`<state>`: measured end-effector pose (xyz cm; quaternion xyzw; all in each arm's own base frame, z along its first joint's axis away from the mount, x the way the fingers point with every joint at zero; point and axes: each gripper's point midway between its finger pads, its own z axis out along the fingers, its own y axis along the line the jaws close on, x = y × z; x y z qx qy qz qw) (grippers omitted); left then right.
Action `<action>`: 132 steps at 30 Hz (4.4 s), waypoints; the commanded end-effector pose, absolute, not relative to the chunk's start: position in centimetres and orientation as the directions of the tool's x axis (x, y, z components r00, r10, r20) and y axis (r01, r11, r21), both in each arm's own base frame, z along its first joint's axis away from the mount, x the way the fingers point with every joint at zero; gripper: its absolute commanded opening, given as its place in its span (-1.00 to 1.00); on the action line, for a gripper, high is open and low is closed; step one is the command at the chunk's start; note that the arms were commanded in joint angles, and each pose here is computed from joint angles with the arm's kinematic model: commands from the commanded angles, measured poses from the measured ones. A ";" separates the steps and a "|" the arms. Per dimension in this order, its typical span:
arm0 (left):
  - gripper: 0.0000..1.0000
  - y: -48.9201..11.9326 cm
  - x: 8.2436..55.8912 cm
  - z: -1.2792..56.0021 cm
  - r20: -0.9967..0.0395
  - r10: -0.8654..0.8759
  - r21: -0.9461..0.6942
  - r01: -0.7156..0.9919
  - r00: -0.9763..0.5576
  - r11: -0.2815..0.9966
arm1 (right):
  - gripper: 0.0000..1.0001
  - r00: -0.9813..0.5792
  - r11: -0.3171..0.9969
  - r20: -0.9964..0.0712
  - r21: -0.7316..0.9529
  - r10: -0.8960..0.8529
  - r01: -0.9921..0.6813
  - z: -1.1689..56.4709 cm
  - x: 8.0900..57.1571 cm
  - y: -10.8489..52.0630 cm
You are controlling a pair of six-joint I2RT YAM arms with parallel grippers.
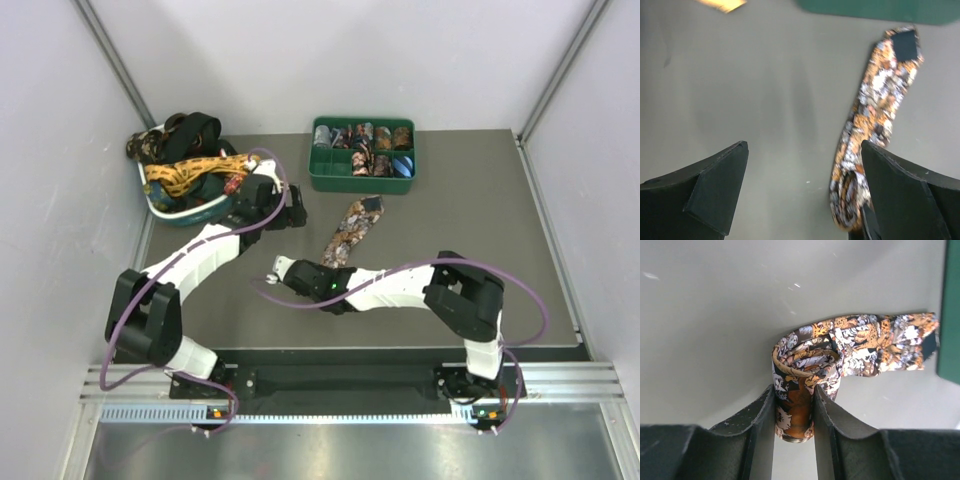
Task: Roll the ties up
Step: Roll the tie
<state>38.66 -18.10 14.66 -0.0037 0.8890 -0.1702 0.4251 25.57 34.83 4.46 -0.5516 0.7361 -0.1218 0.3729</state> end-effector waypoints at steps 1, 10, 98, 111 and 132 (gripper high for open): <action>0.98 -15.7 39.6 17.7 -0.802 -0.313 -0.370 0.013 -0.508 0.929 | -0.65 -0.049 0.334 -0.540 -0.445 -0.840 -0.831 5.7 22.9 38.1; 0.98 -11.5 37.0 15.6 -0.789 -0.423 -0.420 -0.112 -0.446 0.901 | -0.66 -0.105 0.299 -0.641 -0.203 -0.760 -0.932 6.9 22.3 38.4; 0.89 -18.7 28.6 10.0 -0.903 -0.035 -0.309 0.593 -0.427 0.744 | -0.81 -0.714 0.270 -0.555 0.675 -0.427 -0.687 5.1 32.0 38.0; 0.98 -23.1 30.1 8.7 -0.925 0.229 -0.098 0.773 -0.303 0.626 | -0.82 -0.731 0.274 -0.543 0.692 -0.414 -0.668 5.4 32.5 38.3; 0.96 -23.4 31.6 7.2 -0.799 0.446 0.007 0.736 -0.403 0.677 | -0.82 -0.728 0.271 -0.548 0.689 -0.411 -0.672 5.8 32.8 38.3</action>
